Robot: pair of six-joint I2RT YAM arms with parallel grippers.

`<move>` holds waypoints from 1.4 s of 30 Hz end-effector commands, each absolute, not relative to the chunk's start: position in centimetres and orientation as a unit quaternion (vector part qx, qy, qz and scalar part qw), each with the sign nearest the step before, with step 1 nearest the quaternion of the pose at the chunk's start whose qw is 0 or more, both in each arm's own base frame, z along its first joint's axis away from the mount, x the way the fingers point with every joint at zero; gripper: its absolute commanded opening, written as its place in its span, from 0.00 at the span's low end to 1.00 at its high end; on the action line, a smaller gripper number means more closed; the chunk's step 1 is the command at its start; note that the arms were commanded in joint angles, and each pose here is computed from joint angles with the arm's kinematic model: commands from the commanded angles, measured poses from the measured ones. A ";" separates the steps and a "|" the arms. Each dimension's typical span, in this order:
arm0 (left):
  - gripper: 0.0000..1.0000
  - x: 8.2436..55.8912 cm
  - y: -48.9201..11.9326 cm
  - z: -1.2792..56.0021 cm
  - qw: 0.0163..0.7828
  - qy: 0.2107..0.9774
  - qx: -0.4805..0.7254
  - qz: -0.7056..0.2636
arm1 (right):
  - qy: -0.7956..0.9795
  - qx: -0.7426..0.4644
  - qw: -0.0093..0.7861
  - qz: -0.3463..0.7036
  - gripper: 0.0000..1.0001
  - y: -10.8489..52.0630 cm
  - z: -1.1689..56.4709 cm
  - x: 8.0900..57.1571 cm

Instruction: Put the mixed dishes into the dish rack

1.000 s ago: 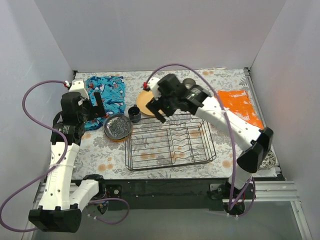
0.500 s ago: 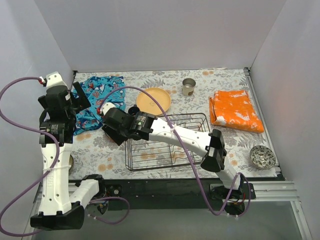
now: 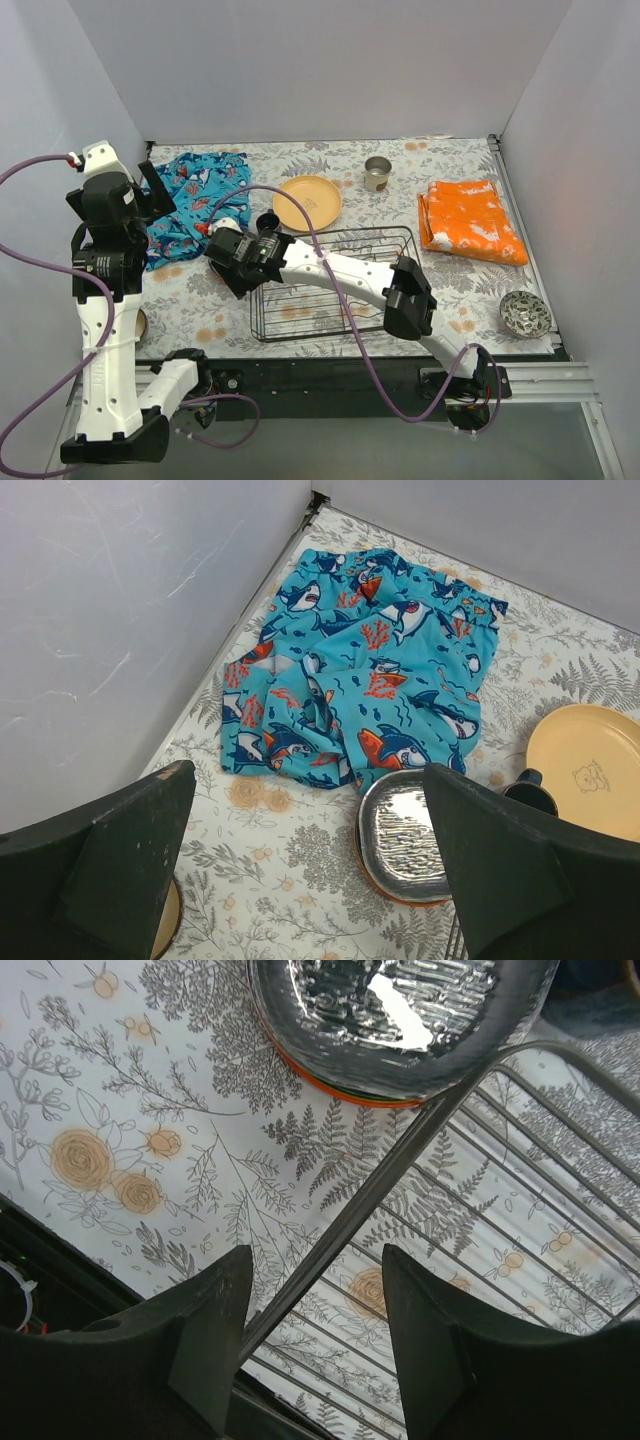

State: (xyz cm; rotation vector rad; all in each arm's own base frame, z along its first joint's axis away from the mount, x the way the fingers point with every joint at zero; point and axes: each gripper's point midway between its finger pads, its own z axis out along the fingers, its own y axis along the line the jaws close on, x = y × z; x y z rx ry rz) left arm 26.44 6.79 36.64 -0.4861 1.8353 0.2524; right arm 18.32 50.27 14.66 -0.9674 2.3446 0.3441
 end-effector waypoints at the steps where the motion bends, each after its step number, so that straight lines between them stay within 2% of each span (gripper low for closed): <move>1: 0.98 25.5 7.2 36.8 0.576 0.782 -0.207 0.120 | 0.888 -0.352 0.261 0.136 0.62 50.4 13.8 17.1; 7: 0.98 25.6 6.4 36.8 0.577 0.787 -0.194 0.099 | 0.887 -0.367 0.253 0.121 0.52 49.1 13.3 16.2; 12: 0.98 26.0 5.9 37.5 0.592 0.780 -0.181 0.087 | 0.886 -0.382 0.247 0.092 0.33 46.0 13.3 15.7; 22: 0.98 27.0 4.0 37.2 0.607 0.782 -0.135 0.046 | 0.871 -0.409 0.268 0.058 0.28 40.1 15.6 15.4; 25: 0.98 27.4 2.3 36.8 0.608 0.787 -0.102 0.010 | 0.859 -0.447 0.242 0.058 0.21 38.5 14.8 14.2; 26: 0.98 27.5 1.6 36.8 0.610 0.787 -0.088 -0.006 | 0.855 -0.470 0.210 0.068 0.17 38.0 13.6 13.0; 29: 0.98 27.5 0.9 36.3 0.611 0.788 -0.074 -0.023 | 0.829 -0.522 0.178 0.096 0.02 37.6 12.9 11.4; 35: 0.98 27.6 -0.3 35.3 0.604 0.795 -0.047 -0.045 | 0.804 -0.564 0.123 0.138 0.01 36.8 12.3 8.7; 42: 0.98 27.7 0.0 35.5 0.608 0.793 -0.031 -0.029 | 0.801 -0.573 0.122 0.122 0.01 33.1 12.9 8.1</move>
